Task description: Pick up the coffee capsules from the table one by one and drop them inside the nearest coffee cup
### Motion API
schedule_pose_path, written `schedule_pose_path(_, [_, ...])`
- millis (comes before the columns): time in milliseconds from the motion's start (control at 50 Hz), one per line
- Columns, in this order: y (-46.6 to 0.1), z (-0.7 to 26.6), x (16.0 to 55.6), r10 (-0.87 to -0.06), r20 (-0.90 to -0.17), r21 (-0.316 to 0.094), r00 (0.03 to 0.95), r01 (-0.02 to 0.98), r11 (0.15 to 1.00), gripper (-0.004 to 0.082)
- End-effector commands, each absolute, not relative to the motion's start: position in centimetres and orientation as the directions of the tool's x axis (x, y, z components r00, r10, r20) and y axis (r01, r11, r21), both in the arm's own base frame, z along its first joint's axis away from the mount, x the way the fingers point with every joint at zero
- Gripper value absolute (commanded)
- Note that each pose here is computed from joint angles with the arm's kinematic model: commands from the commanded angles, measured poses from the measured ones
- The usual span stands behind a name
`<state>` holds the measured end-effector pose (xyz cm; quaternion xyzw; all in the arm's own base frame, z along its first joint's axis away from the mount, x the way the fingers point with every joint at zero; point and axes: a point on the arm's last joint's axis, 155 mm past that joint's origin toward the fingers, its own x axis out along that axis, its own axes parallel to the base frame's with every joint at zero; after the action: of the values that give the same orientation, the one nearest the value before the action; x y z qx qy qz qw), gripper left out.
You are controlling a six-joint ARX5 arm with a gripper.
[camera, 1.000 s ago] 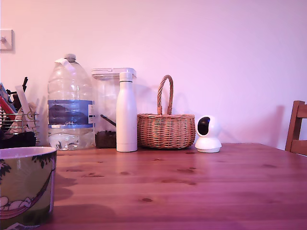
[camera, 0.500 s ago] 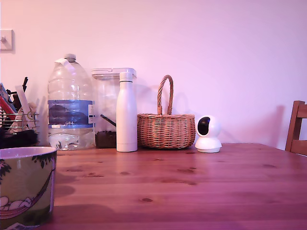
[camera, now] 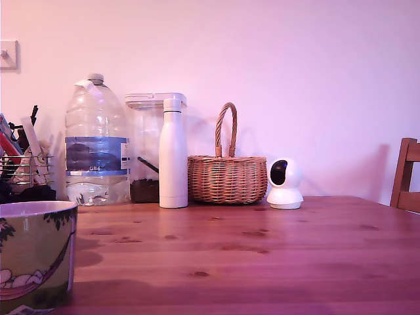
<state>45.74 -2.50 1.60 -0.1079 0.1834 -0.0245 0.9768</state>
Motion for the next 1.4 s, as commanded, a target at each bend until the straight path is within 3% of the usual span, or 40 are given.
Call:
schedule_pose_path(0, [-2.3, 0.7, 45.4, -0.084, -0.373, -0.225, 0.924, -0.002, 0.974, 0.0496])
schedule_pose_path(100, [-2.3, 0.5, 45.3, -0.084, -0.38, -0.224, 0.921, -0.003, 0.974, 0.0368])
schedule_pose_path(160, [-2.3, 0.4, 45.3, -0.084, -0.386, -0.223, 0.919, -0.004, 0.975, 0.0336])
schedule_pose_path(460, [-2.4, 0.2, 45.2, -0.088, -0.394, -0.2, 0.915, 0.008, 0.98, 0.0336])
schedule_pose_path(620, [-3.3, 0.0, 45.0, -0.138, -0.402, -0.149, 0.905, 0.084, 0.985, 0.0336])
schedule_pose_path(760, [-4.2, -0.1, 44.6, -0.185, -0.417, -0.144, 0.89, 0.136, 0.98, 0.0336])
schedule_pose_path(920, [-5.0, 0.4, 44.1, -0.227, -0.441, -0.088, 0.868, 0.21, 0.974, 0.0336])
schedule_pose_path(1020, [-5.5, 0.7, 43.6, -0.255, -0.463, -0.084, 0.849, 0.245, 0.966, 0.0336])
schedule_pose_path(1040, [-5.5, 0.8, 43.5, -0.259, -0.468, -0.058, 0.845, 0.263, 0.963, 0.0336])
schedule_pose_path(1080, [-5.7, 1.0, 43.2, -0.268, -0.477, -0.066, 0.837, 0.27, 0.96, 0.0336])
schedule_pose_path(1200, [-5.9, 1.8, 42.7, -0.278, -0.493, -0.037, 0.824, 0.3, 0.953, 0.0336])
schedule_pose_path(1380, [-6.1, 3.9, 42.0, -0.29, -0.496, -0.043, 0.818, 0.311, 0.949, 0.0336])
